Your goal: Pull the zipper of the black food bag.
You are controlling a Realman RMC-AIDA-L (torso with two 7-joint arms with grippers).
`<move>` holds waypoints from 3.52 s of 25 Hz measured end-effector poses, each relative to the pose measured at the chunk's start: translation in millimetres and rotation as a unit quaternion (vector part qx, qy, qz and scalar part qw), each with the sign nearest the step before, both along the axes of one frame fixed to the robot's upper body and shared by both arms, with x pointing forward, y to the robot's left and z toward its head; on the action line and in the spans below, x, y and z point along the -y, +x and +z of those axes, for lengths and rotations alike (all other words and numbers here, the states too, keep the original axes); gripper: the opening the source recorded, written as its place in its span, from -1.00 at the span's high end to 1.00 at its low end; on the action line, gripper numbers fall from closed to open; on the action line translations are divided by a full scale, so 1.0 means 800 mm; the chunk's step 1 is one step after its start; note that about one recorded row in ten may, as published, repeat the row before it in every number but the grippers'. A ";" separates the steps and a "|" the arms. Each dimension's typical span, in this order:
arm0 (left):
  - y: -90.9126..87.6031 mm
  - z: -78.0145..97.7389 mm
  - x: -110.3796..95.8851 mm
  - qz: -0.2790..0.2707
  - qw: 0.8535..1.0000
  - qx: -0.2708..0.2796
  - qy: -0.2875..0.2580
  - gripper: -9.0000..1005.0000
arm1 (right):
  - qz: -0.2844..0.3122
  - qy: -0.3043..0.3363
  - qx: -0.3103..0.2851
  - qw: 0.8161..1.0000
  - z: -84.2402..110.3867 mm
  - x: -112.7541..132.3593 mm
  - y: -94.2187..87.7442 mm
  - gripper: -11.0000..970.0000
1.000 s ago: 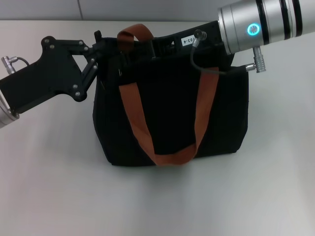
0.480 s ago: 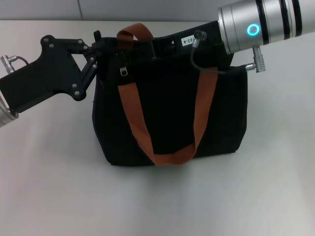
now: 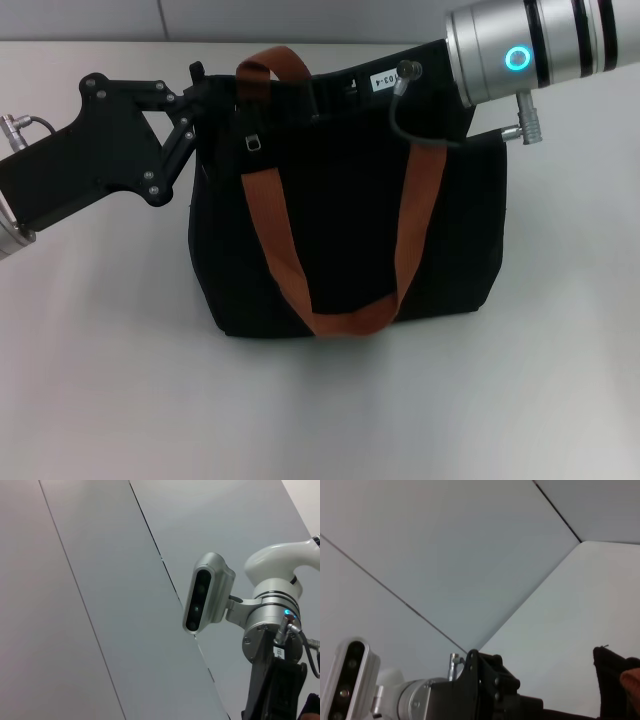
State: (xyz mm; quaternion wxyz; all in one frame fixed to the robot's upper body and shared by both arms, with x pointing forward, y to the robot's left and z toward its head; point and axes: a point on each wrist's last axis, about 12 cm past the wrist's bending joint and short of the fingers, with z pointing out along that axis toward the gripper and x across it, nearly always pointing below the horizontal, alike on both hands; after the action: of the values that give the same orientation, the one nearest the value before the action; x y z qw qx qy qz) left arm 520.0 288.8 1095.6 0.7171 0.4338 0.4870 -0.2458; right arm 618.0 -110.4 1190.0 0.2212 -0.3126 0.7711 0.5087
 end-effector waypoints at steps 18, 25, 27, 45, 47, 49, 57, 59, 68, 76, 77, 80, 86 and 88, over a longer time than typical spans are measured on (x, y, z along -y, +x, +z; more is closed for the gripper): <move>-0.005 -0.002 -0.001 -0.001 1.000 -0.002 -0.003 0.93 | 0.010 -0.014 0.024 1.000 0.001 -0.002 0.001 0.95; -0.007 -0.003 -0.004 0.003 1.000 -0.003 -0.005 0.93 | 0.008 -0.031 0.024 0.999 0.003 -0.004 0.001 0.98; -0.007 -0.004 -0.004 0.006 1.000 -0.003 -0.006 0.93 | 0.006 -0.032 0.023 0.999 0.004 -0.003 0.001 0.98; -0.009 -0.004 -0.007 0.016 1.000 -0.003 -0.012 0.93 | -0.014 -0.057 0.023 0.998 0.000 0.008 0.000 0.97; -0.008 -0.004 -0.007 0.018 1.000 -0.004 -0.011 0.93 | -0.015 -0.060 0.023 0.998 0.000 0.009 -0.001 0.97; -0.007 -0.004 -0.007 0.019 1.000 -0.004 -0.011 0.93 | -0.019 -0.068 0.025 0.997 0.000 0.012 0.000 0.97; -0.003 -0.002 -0.007 0.023 1.000 -0.001 -0.011 0.93 | -0.042 -0.086 0.028 0.995 0.001 0.026 -0.002 0.97; -0.003 -0.002 -0.007 0.023 1.000 -0.001 -0.011 0.93 | -0.048 -0.088 0.028 0.995 0.001 0.031 -0.003 0.97; 0.001 -0.001 -0.007 0.028 1.000 0.001 -0.007 0.93 | -0.073 -0.107 0.024 0.991 0.000 0.049 -0.006 0.97; 0.003 -0.001 -0.008 0.031 1.000 0.000 -0.005 0.93 | -0.094 -0.118 0.024 0.988 0.000 0.067 -0.012 0.97; 0.003 -0.001 -0.008 0.031 1.000 0.000 -0.005 0.93 | -0.095 -0.118 0.024 0.988 0.000 0.069 -0.013 0.97; 0.004 0.000 -0.008 0.032 0.999 0.000 -0.005 0.93 | -0.102 -0.118 0.024 0.988 0.000 0.074 -0.016 0.96; 0.005 0.000 -0.009 0.035 0.999 -0.002 -0.007 0.93 | -0.124 -0.126 0.029 0.984 0.000 0.093 -0.020 0.96; 0.005 0.001 -0.009 0.035 0.999 -0.002 -0.007 0.93 | -0.132 -0.126 0.028 0.983 0.000 0.101 -0.022 0.96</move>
State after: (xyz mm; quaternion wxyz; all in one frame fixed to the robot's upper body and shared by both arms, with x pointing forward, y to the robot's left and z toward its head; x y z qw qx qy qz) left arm 524.0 295.8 1096.2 0.7273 0.4110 0.5013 -0.2253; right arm 600.5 -190.9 1190.2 0.2667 -0.2479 0.8569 0.3649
